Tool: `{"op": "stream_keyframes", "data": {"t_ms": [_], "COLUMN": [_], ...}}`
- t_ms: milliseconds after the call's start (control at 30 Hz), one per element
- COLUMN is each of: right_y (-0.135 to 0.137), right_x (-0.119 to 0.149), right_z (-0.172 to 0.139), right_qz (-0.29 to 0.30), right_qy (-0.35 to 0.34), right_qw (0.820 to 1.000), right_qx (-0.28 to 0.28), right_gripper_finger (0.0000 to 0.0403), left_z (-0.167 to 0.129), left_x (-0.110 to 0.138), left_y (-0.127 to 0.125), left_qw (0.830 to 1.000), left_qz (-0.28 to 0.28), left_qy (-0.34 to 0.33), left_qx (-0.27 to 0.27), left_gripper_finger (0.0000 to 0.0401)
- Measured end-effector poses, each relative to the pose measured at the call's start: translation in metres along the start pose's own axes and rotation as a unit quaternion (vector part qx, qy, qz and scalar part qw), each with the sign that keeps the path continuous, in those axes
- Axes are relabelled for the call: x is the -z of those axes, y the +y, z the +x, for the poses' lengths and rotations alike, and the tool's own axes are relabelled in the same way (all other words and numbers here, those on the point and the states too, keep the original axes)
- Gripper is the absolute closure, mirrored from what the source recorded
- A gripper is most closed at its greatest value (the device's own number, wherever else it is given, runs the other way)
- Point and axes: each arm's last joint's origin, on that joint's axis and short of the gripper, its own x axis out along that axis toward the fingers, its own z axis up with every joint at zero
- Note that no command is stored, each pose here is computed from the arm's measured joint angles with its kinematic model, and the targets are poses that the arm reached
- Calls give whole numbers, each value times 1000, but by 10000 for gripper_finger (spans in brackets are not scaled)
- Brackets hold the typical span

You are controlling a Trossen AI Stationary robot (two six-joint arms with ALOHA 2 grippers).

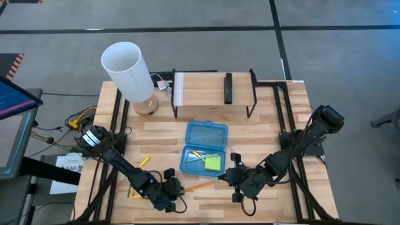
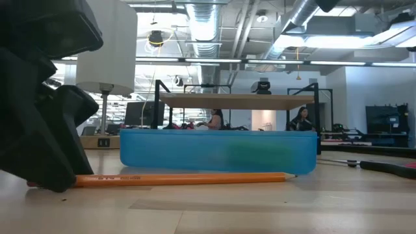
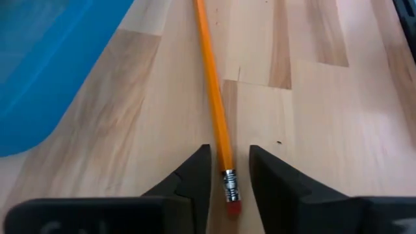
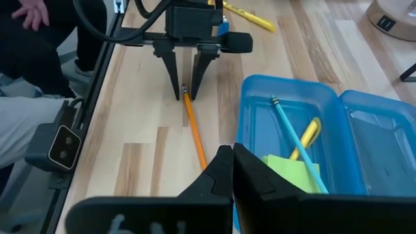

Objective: Pack school essentials
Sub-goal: Put the orange pencil into the blue supply box

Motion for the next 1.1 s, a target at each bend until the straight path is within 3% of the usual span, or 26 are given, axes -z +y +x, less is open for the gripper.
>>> {"op": "stream_keyframes", "data": {"t_ms": [333, 700, 933, 1100], "right_y": [0, -2, 0, 3], "right_x": [0, -4, -10, -13], "right_z": [0, -9, -34, -57], "right_qz": [0, -2, 0, 2], "right_qy": [0, -6, -33, -65], "right_qw": [1000, 1000, 999, 998], "right_qx": [0, -6, -14, -16], "right_gripper_finger": [386, 387, 387, 387], "left_z": [0, -20, -37, -43], "left_x": [1, -11, -38, -62], "left_y": [0, 2, 5, 12], "left_qw": [1000, 999, 996, 993], "left_qz": [2, 54, 78, 100], "left_qy": [10, -2, -5, -32], "left_qx": [9, 1, -42, -45], "left_gripper_finger": [391, 400, 401, 401]}}
